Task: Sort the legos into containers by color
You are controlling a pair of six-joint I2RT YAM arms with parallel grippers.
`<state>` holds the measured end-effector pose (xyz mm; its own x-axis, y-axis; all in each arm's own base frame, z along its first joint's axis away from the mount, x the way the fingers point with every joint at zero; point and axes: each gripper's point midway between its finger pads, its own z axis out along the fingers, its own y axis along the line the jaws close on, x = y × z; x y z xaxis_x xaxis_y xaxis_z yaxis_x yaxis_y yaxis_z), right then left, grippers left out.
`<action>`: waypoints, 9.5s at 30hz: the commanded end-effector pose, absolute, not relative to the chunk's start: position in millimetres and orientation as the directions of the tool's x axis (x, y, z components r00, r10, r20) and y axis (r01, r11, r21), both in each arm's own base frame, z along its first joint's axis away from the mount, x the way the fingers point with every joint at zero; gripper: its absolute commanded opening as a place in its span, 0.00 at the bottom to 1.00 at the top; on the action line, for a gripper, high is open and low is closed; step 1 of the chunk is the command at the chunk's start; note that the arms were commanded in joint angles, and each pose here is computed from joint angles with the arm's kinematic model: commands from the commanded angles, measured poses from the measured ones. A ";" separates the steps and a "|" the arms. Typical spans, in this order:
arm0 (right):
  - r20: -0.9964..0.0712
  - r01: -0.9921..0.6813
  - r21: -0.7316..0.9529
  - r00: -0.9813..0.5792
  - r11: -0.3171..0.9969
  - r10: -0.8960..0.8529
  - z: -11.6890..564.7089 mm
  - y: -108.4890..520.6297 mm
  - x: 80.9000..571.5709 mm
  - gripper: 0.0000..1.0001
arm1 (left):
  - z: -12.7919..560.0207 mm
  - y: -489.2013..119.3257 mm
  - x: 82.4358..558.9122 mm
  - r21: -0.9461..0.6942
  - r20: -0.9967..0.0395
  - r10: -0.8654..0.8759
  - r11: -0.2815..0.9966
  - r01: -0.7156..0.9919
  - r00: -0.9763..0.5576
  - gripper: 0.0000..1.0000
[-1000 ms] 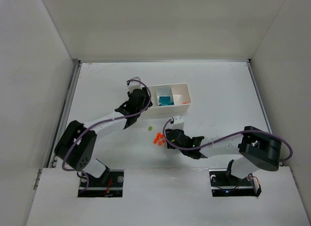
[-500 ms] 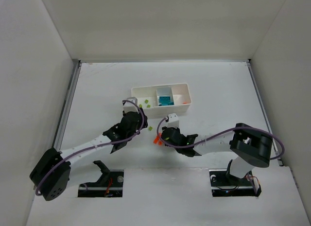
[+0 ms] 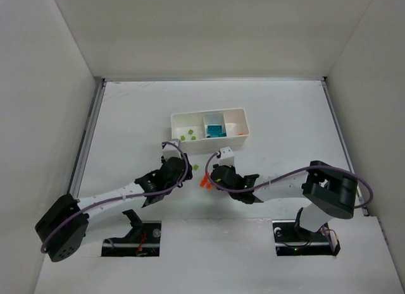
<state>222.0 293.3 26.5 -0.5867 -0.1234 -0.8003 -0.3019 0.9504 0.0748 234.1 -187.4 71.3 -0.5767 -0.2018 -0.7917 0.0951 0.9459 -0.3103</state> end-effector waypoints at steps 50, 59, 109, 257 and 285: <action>-0.906 -0.163 0.290 -0.365 0.943 0.216 158.3 236.6 320.5 0.48 | 24.8 -234.3 257.0 -0.207 -0.803 -0.080 0.967 0.151 -0.591 0.39; -0.857 -0.183 0.313 -0.477 0.932 0.194 104.5 246.8 269.3 0.41 | 32.9 -233.2 260.0 -0.216 -0.813 -0.097 0.966 0.143 -0.575 0.15; -0.815 -0.450 0.167 -0.564 0.877 -0.134 29.4 349.3 172.3 0.46 | 132.1 -171.2 336.6 -0.330 -0.870 -0.322 0.943 -0.045 -0.373 0.40; -0.806 -0.477 -0.006 -0.518 0.879 -0.287 29.6 322.5 195.3 0.44 | 133.1 -169.4 309.6 -0.410 -0.828 -0.390 0.911 -0.039 -0.404 0.44; -0.798 -0.423 0.120 -0.580 0.898 -0.167 36.9 310.7 184.7 0.23 | 97.7 -164.7 239.2 -0.416 -0.789 -0.321 0.907 0.071 -0.524 0.49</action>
